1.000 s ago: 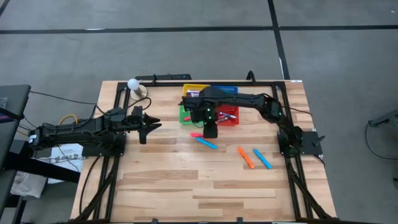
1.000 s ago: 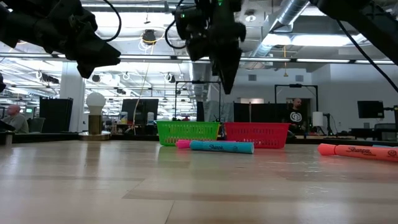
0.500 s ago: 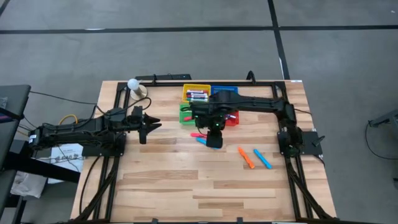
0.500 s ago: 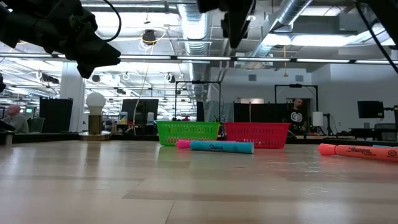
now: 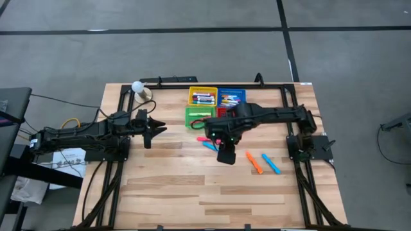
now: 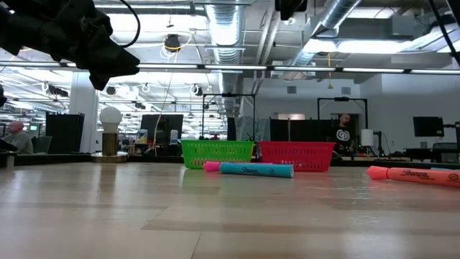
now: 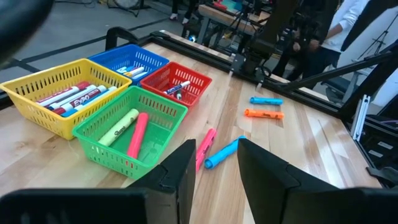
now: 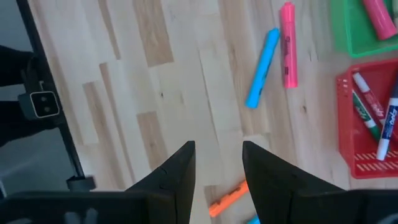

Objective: Pick & Place Markers
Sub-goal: Put the top large blue highlighter pen into the green bin

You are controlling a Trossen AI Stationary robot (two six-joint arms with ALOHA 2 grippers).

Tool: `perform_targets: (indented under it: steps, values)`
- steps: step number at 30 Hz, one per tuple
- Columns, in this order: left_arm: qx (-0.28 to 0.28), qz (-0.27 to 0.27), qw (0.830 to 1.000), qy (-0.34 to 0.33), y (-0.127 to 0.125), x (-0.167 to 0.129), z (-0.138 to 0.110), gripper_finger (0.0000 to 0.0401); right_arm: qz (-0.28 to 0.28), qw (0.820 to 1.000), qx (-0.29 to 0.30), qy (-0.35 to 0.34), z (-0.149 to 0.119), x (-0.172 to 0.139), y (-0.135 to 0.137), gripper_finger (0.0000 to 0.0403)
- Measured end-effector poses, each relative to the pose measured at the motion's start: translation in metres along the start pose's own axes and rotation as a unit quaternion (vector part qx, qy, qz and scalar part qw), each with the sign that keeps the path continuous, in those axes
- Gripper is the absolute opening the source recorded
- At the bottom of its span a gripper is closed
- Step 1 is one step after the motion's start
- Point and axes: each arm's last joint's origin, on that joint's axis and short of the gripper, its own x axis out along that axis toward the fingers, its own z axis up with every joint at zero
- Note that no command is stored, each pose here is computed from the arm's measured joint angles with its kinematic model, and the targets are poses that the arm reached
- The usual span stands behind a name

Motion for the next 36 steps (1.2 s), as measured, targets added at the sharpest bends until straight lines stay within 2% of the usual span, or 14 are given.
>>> perform_targets:
  steps: [8, 14, 19, 24, 30, 36]
  values:
    - [0.000, -0.001, 1.000, -0.003, 0.000, 0.000, 0.001, 0.0117, -0.037, 0.999, 0.022, -0.013, -0.006, 0.001, 0.017, 0.0123]
    - [0.000, -0.002, 1.000, -0.007, 0.000, 0.000, 0.001, 0.0117, -0.054, 0.997, 0.033, -0.050, 0.001, 0.007, 0.019, 0.0123]
    - [0.000, -0.002, 1.000, -0.007, 0.000, 0.000, 0.001, 0.0117, -0.064, 0.996, 0.045, -0.037, 0.006, 0.034, 0.009, 0.0123]
    - [0.000, -0.003, 1.000, -0.010, -0.001, 0.000, 0.002, 0.0117, -0.103, 0.992, 0.068, -0.018, 0.007, 0.076, -0.010, 0.0123]
    - [0.000, -0.003, 1.000, -0.010, -0.001, 0.000, 0.002, 0.0117, -0.089, 0.993, 0.071, -0.034, 0.008, 0.118, -0.023, 0.0123]
    - [0.000, -0.003, 1.000, -0.011, -0.001, 0.000, 0.002, 0.0117, -0.093, 0.992, 0.080, -0.031, 0.003, 0.144, -0.037, 0.0123]
